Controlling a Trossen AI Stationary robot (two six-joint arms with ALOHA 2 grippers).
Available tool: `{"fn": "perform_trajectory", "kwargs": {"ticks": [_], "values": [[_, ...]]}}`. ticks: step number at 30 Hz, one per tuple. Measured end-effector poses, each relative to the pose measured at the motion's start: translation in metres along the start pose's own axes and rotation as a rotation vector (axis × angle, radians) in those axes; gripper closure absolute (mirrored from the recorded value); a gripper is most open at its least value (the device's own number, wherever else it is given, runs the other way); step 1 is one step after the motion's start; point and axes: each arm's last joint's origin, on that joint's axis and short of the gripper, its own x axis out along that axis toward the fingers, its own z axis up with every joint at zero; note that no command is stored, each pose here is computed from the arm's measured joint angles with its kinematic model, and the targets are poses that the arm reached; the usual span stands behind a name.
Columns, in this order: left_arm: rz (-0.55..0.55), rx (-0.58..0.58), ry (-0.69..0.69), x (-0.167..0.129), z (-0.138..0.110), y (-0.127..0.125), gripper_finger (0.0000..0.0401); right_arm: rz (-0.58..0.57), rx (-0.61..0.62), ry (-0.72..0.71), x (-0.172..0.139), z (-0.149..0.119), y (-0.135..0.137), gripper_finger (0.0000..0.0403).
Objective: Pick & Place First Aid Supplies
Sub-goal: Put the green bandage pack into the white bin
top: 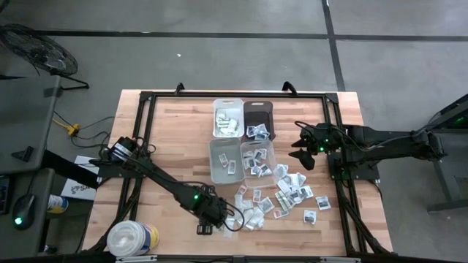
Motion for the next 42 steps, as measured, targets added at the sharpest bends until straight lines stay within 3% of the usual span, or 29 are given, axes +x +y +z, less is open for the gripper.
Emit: {"fn": "perform_trajectory", "kwargs": {"ticks": [21, 32, 42], "values": [[-0.063, 0.004, 0.037, 0.0081, 0.0041, 0.0047, 0.0220, -0.001, 0.000, 0.000, 0.0000, 0.0000, -0.0001, 0.0181], [-0.064, 0.004, 0.035, 0.0082, 0.0042, 0.0044, 0.0304, 0.000, 0.000, 0.001, 0.0000, -0.0001, 0.0000, 0.0181], [-0.070, 0.011, 0.024, 0.0025, 0.0091, 0.0020, 0.0350, -0.001, 0.000, 0.001, 0.0000, 0.0000, -0.0001, 0.0181]]}}
